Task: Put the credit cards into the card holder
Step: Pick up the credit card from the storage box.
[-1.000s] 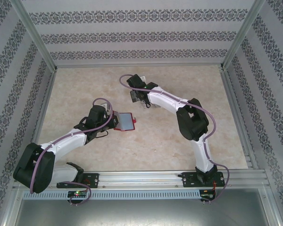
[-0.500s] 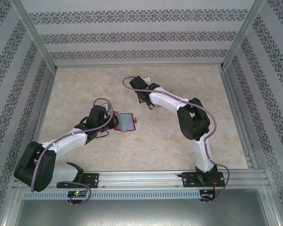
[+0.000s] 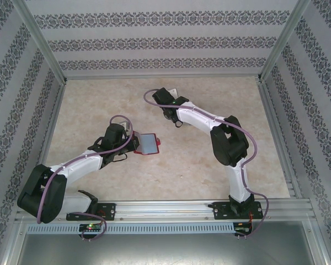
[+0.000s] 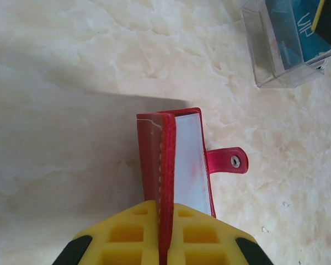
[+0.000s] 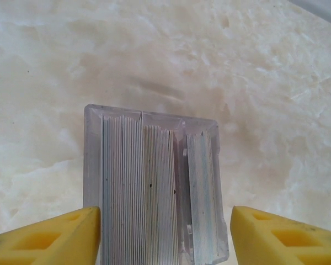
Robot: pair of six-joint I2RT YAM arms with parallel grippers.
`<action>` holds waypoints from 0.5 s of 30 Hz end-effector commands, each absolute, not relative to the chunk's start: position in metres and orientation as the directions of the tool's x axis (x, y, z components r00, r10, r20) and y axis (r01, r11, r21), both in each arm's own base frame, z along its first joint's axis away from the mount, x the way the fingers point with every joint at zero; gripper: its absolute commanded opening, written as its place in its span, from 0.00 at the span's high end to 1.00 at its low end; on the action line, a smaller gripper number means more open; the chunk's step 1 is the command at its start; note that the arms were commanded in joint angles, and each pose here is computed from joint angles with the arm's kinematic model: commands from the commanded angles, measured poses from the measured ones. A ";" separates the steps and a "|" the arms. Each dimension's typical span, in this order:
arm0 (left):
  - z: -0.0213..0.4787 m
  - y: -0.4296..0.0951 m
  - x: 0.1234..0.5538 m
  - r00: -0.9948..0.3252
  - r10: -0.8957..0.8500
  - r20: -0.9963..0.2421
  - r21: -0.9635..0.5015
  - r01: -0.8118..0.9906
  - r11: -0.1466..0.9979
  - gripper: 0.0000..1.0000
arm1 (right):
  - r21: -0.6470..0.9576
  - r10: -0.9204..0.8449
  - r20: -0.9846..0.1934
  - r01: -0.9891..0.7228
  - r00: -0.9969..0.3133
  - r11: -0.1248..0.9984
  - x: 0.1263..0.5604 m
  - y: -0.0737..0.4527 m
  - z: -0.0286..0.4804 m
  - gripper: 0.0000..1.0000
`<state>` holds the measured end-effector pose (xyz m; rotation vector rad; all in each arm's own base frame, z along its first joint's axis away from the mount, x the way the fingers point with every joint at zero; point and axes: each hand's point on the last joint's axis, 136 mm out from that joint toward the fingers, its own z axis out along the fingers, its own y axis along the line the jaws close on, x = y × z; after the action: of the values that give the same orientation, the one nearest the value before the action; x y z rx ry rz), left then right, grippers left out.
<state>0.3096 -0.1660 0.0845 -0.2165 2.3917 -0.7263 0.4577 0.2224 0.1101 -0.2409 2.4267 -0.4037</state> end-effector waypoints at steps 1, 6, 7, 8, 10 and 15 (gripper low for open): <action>0.092 -0.167 0.318 -0.782 -0.343 -0.520 -0.574 0.022 0.819 1.00 | -0.389 -0.297 -0.592 -0.058 -0.749 0.920 0.458 0.214 0.129 0.38; 0.092 -0.166 0.318 -0.779 -0.346 -0.523 -0.572 0.020 0.820 1.00 | -0.426 -0.311 -0.564 -0.053 -0.765 0.903 0.456 0.207 0.121 0.37; 0.092 -0.167 0.318 -0.782 -0.343 -0.520 -0.573 0.021 0.820 1.00 | -0.426 -0.314 -0.565 -0.056 -0.763 0.903 0.456 0.207 0.121 0.37; 0.093 -0.168 0.318 -0.782 -0.343 -0.521 -0.577 0.026 0.816 1.00 | -0.427 -0.316 -0.564 -0.058 -0.762 0.902 0.457 0.207 0.122 0.38; 0.094 -0.169 0.318 -0.779 -0.348 -0.521 -0.587 0.031 0.809 1.00 | -0.429 -0.327 -0.560 -0.071 -0.762 0.900 0.455 0.210 0.123 0.47; 0.090 -0.169 0.318 -0.789 -0.341 -0.510 -0.580 0.024 0.814 1.00 | -0.402 -0.332 -0.570 -0.097 -0.751 0.910 0.454 0.216 0.126 0.66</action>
<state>0.3078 -0.1684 0.0812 -0.2151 2.4074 -0.7423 0.4561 0.2194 0.1113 -0.3018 2.4236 -0.4511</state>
